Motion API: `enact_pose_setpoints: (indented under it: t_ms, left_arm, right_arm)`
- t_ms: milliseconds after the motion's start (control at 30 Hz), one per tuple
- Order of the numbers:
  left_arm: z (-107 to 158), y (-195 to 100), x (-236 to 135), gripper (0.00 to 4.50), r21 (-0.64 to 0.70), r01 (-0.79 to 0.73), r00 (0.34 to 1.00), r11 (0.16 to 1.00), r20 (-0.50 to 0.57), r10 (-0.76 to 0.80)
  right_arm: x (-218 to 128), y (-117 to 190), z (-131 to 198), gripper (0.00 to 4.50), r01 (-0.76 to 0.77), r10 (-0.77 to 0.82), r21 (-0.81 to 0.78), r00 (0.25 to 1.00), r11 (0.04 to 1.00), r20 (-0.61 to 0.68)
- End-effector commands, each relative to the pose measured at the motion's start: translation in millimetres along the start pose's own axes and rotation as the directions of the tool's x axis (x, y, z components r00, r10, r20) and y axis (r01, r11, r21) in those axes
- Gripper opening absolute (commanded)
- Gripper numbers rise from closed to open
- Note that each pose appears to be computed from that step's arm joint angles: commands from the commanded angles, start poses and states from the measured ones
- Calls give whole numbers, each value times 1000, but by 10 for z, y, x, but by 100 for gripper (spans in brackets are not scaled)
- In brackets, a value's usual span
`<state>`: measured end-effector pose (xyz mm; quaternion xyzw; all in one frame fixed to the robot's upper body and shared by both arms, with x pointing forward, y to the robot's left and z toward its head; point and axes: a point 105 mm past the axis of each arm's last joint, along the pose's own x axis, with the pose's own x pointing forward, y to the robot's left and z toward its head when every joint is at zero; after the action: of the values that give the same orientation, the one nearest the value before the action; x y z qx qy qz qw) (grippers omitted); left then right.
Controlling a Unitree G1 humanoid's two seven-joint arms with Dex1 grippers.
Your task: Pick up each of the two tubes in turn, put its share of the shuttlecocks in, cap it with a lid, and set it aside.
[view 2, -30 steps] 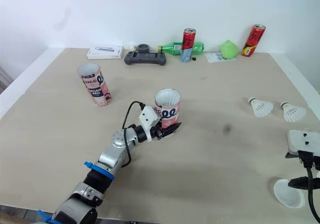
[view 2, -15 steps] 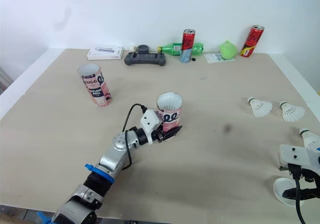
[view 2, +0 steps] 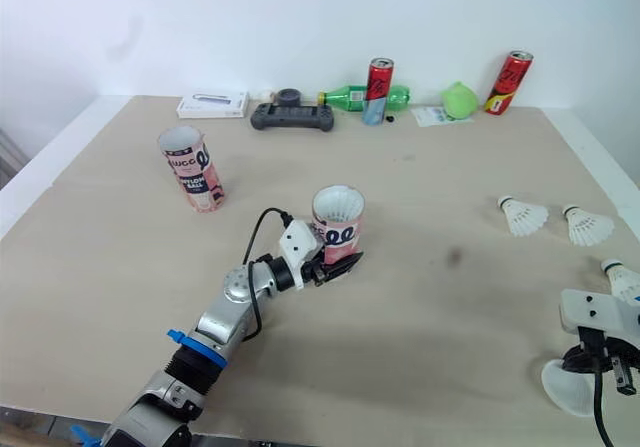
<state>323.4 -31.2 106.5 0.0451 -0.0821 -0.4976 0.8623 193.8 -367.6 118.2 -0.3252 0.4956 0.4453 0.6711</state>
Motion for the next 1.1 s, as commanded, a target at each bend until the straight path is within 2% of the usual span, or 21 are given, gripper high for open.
enact_pose_setpoints:
  t_ms: [33, 100, 233, 400, 467, 667, 867, 1100]
  left_arm:
    - [76, 60, 26, 281, 5, -20, 999, 1000, 35, 20]
    - [33, 82, 17, 281, -3, -27, 999, 1000, 27, 28]
    - [-56, 81, 11, 281, 0, -16, 1000, 1000, 3, 16]
    - [-164, 19, 20, 281, 3, 31, 999, 1000, -41, -30]
    - [-171, 9, 20, 281, 5, 39, 998, 999, -45, -39]
    - [-159, 8, 18, 281, 2, 41, 998, 999, -46, -41]
    - [-168, -15, -5, 281, 0, 45, 997, 999, -56, -45]
    - [-175, -16, -15, 281, 2, 47, 997, 999, -64, -47]
  right_arm:
    - [-451, -89, 703, 6, 87, -62, -134, 981, 987, 186]
    - [-648, -97, 1080, 6, 150, -87, -199, 952, 968, 294]
    - [-1054, -85, 2010, 6, 346, -98, -354, 822, 869, 561]
    - [-1238, -67, 2966, 6, 491, -13, -516, 733, 702, 680]
    - [-1238, -58, 3198, 6, 503, 14, -550, 729, 667, 684]
    - [-1038, -187, 3423, 6, 502, 1, -622, 778, 601, 629]
    - [-942, -232, 3392, 6, 456, 2, -663, 824, 593, 567]
    - [-913, -248, 3358, 6, 440, -12, -675, 842, 592, 539]
